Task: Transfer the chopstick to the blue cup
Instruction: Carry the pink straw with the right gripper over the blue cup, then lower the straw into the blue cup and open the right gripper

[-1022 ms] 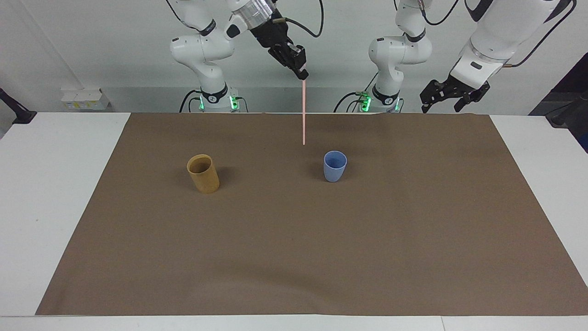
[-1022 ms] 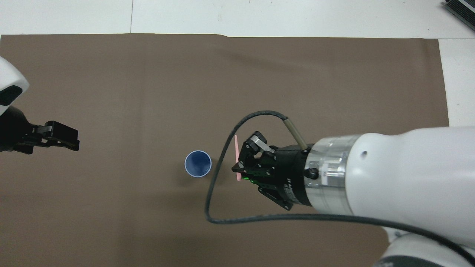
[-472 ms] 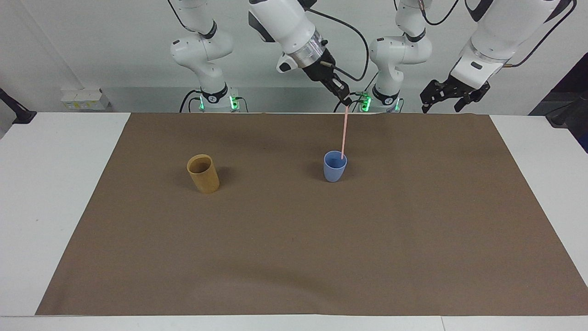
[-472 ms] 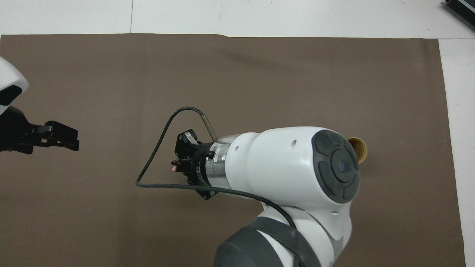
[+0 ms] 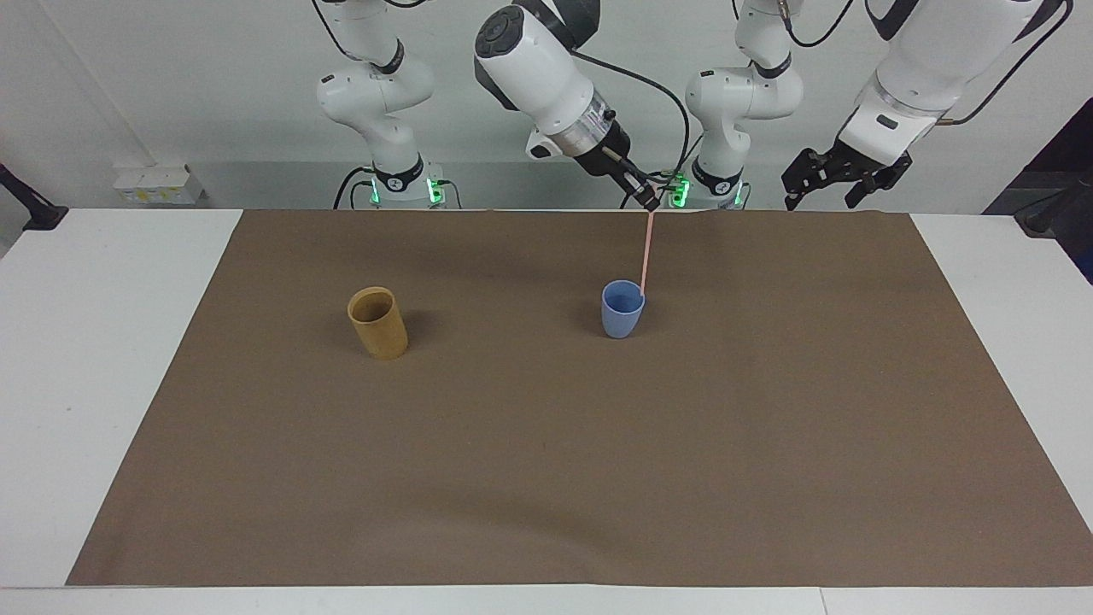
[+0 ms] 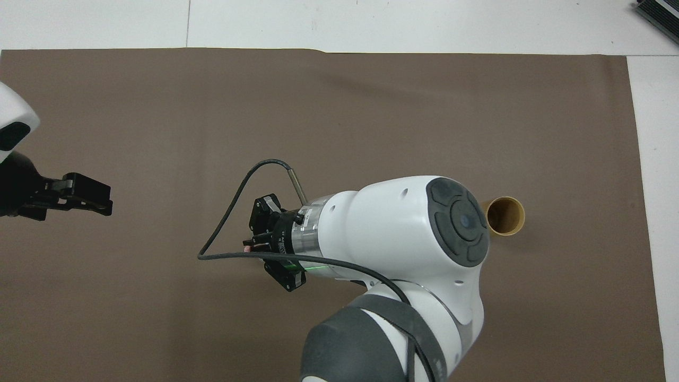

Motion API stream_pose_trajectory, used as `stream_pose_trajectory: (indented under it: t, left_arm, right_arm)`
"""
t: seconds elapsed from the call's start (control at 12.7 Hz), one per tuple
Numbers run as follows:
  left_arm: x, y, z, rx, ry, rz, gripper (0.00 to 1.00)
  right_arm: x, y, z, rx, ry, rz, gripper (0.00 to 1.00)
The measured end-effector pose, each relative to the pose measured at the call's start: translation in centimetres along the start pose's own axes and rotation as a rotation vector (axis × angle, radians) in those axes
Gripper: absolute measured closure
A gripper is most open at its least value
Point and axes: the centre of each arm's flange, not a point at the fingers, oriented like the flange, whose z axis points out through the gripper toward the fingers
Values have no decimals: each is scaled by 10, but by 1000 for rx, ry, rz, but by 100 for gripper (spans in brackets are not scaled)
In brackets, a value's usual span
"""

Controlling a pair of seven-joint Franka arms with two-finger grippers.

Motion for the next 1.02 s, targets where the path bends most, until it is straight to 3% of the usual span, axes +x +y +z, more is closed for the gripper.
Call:
stream_pose_trajectory:
  t: [0.39, 0.79, 0.94, 1.02]
  left_arm:
    - [0, 0, 0, 0, 0, 0, 0]
    - [0, 0, 0, 0, 0, 0, 0]
    - [0, 0, 0, 0, 0, 0, 0]
    - [0, 0, 0, 0, 0, 0, 0]
  right_arm:
    - [16, 15, 17, -61, 21, 25, 91]
    - [20, 21, 17, -68, 28, 31, 91]
    - [23, 20, 16, -66, 29, 34, 88]
    - [23, 19, 16, -65, 29, 34, 78]
